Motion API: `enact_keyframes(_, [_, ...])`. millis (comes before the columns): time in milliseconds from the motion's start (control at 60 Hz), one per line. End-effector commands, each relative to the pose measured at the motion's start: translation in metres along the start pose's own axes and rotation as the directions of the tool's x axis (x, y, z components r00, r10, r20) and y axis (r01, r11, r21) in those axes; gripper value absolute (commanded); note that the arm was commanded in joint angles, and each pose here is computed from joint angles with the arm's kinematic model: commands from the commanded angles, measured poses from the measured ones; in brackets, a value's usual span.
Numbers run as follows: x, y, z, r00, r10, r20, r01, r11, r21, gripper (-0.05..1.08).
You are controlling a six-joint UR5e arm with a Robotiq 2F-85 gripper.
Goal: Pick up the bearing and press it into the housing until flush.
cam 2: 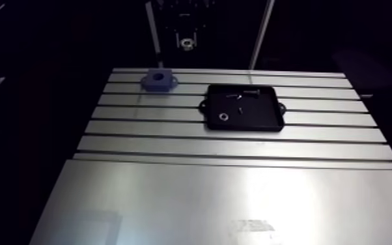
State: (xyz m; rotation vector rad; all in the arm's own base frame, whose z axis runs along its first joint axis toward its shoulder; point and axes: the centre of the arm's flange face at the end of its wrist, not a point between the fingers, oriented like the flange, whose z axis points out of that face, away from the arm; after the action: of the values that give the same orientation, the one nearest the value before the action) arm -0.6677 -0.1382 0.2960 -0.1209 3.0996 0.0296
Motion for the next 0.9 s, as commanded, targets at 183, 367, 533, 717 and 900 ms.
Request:
enact_keyframes(183, [0.027, -0.036, 0.018, 0.999, -0.049, -0.003, 0.049, 0.999, 0.0, 0.66])
enact_keyframes(367, [0.032, -0.043, 0.031, 0.999, -0.051, 0.011, 0.051, 0.999, 0.005, 0.66])
enact_keyframes(533, [0.035, -0.052, 0.042, 0.998, -0.057, 0.023, 0.057, 0.998, 0.005, 0.66])
enact_keyframes(717, [0.038, -0.067, 0.056, 0.997, -0.077, 0.022, 0.077, 0.997, 0.009, 0.66])
enact_keyframes(900, [0.038, -0.076, 0.064, 0.996, -0.09, 0.027, 0.09, 0.996, 0.009, 0.66])
